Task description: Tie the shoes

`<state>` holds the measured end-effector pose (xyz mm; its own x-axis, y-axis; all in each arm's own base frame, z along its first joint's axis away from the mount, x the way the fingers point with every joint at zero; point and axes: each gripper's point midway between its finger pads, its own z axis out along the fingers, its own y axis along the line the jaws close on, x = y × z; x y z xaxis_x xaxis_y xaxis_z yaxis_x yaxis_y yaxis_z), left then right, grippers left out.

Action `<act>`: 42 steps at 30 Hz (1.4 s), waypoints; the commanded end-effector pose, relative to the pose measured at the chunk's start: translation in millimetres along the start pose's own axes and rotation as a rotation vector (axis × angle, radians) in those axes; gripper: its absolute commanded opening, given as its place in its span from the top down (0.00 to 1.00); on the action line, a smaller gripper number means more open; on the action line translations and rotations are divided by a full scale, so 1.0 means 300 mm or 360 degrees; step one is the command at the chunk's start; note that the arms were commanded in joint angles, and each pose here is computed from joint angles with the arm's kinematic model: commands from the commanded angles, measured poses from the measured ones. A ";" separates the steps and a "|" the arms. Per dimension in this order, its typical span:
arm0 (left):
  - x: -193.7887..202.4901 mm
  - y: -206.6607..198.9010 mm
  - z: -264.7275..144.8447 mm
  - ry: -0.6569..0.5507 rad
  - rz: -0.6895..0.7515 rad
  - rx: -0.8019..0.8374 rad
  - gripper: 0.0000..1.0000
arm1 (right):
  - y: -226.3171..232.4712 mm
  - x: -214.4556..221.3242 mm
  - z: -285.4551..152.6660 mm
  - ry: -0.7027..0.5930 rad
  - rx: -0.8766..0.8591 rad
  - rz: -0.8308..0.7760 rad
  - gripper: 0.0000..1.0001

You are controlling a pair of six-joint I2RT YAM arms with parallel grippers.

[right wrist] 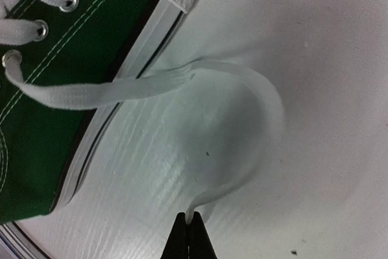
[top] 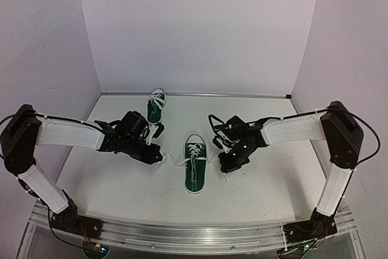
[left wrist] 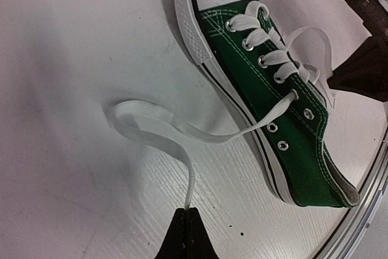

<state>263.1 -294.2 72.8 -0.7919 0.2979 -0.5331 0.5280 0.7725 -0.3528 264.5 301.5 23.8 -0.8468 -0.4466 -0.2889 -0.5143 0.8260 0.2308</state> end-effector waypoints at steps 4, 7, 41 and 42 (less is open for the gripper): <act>0.009 -0.135 0.174 0.0073 0.0129 0.0116 1.00 | 0.134 -0.111 0.054 -0.0163 -0.0363 0.0063 1.00; 0.066 -0.178 0.235 0.0142 0.0163 0.0142 1.00 | 0.155 -0.119 0.062 -0.0179 -0.0397 0.0059 1.00; 0.205 -0.373 0.206 0.0212 0.0443 0.0196 1.00 | 0.336 0.105 0.104 0.0005 -0.0489 -0.0040 1.00; 0.210 -0.370 0.198 0.0212 0.0439 0.0194 1.00 | 0.351 0.119 0.102 0.0012 -0.0493 -0.0052 1.00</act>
<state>189.4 -375.3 13.8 -0.6805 0.5472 -0.4873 0.7111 0.6537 -0.2589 227.6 364.1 9.3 -0.8498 -0.4048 -0.3377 -0.5228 0.7293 0.4414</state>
